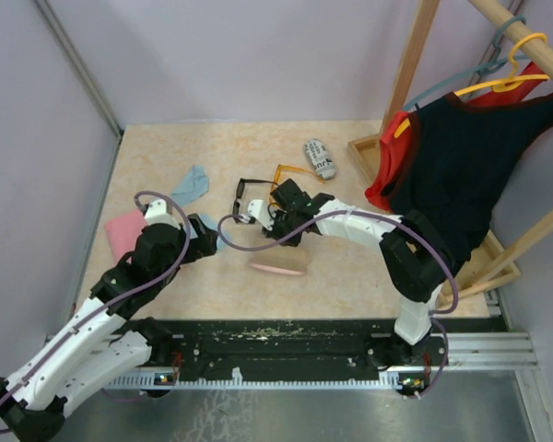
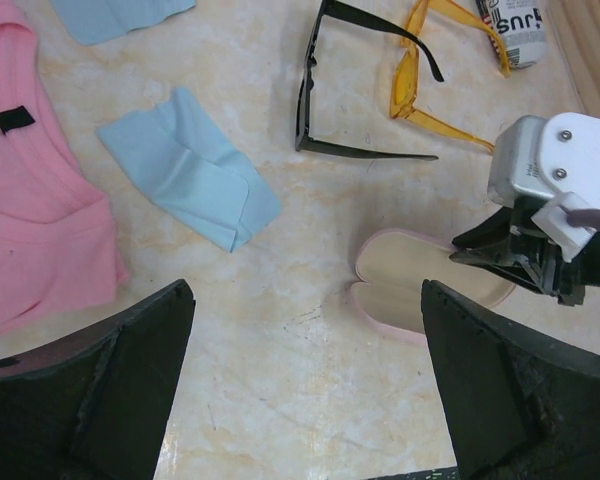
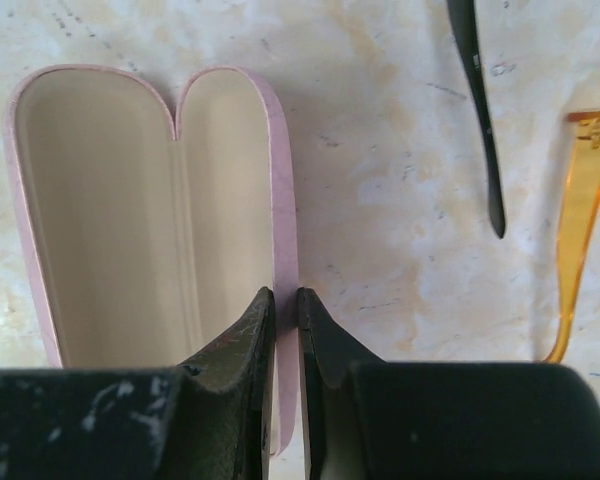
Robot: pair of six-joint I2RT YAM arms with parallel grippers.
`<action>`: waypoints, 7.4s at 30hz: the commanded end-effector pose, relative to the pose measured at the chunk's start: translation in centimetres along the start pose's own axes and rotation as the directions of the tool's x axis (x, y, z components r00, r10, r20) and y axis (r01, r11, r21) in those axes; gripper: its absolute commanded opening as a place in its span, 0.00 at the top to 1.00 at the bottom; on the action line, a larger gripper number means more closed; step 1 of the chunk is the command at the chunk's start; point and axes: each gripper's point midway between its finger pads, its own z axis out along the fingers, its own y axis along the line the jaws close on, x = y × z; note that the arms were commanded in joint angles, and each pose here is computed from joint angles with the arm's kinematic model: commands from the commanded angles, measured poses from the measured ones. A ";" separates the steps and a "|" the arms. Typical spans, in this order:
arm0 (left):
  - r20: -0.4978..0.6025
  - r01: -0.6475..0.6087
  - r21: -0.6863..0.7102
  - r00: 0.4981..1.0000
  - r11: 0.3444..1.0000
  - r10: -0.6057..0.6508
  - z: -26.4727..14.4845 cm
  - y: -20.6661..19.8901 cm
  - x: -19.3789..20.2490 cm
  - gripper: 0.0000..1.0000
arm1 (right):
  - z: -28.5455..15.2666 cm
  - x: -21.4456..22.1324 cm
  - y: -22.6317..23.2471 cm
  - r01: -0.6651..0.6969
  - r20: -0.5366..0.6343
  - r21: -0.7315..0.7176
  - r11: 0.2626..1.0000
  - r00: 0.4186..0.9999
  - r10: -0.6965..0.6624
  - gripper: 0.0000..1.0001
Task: Organize the sunglasses
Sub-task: Adjust the sunglasses case at the center of the board, then pick up the glasses cleaning cloth from the center of the board.
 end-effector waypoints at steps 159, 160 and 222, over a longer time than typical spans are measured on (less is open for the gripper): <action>-0.178 -0.118 -0.441 0.983 0.890 0.042 12.2 6.1 3.5 0.23 | -11.6 4.2 -2.2 -0.845 0.626 0.159 0.510 0.486 0.610 0.56; -0.178 -0.116 -0.444 0.983 0.889 0.039 12.6 6.3 3.6 0.24 | -11.6 4.3 -2.0 -0.845 0.623 0.158 0.511 0.487 0.612 0.57; -0.226 -0.100 -0.353 0.974 0.930 0.019 13.7 7.7 2.7 0.99 | -14.2 5.0 -1.5 -0.834 0.655 0.188 0.518 0.500 0.567 0.58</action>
